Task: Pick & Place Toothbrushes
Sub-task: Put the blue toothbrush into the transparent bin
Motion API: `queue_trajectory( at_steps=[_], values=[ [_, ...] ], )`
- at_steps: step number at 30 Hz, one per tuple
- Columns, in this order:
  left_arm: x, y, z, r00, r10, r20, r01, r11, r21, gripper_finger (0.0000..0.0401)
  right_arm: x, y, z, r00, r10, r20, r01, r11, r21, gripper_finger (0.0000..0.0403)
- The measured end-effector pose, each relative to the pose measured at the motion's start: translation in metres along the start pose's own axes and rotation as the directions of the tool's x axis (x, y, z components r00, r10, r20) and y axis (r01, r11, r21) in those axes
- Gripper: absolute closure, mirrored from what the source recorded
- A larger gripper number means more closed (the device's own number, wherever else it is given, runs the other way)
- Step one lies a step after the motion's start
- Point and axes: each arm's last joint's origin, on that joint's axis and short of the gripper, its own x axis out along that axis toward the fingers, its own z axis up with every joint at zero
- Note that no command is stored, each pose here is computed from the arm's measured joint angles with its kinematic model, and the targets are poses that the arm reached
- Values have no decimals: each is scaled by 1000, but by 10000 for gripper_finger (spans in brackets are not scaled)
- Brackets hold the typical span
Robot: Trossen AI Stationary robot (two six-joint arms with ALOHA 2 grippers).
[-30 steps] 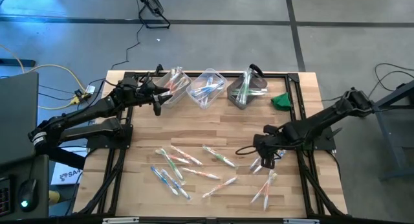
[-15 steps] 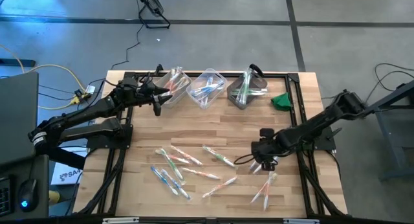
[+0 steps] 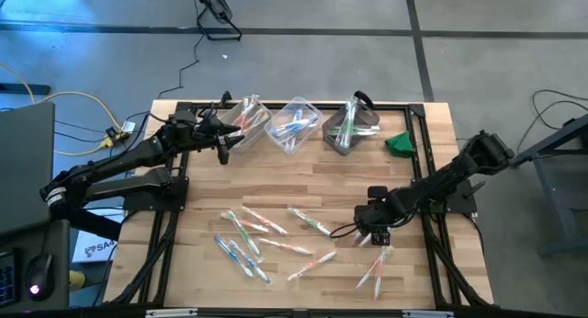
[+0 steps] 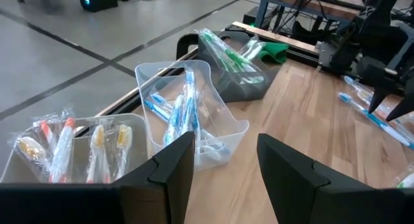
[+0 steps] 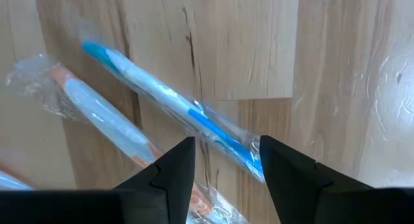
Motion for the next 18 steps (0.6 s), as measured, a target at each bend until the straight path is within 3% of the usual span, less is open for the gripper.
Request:
queue_trajectory(
  at_steps=[18],
  values=[
    [0, 0, -3, 999, 2, -34, -2, 1000, -10, 237, 13, 3, 5, 1000, -21, -3, 21, 1000, -18, 238]
  ],
)
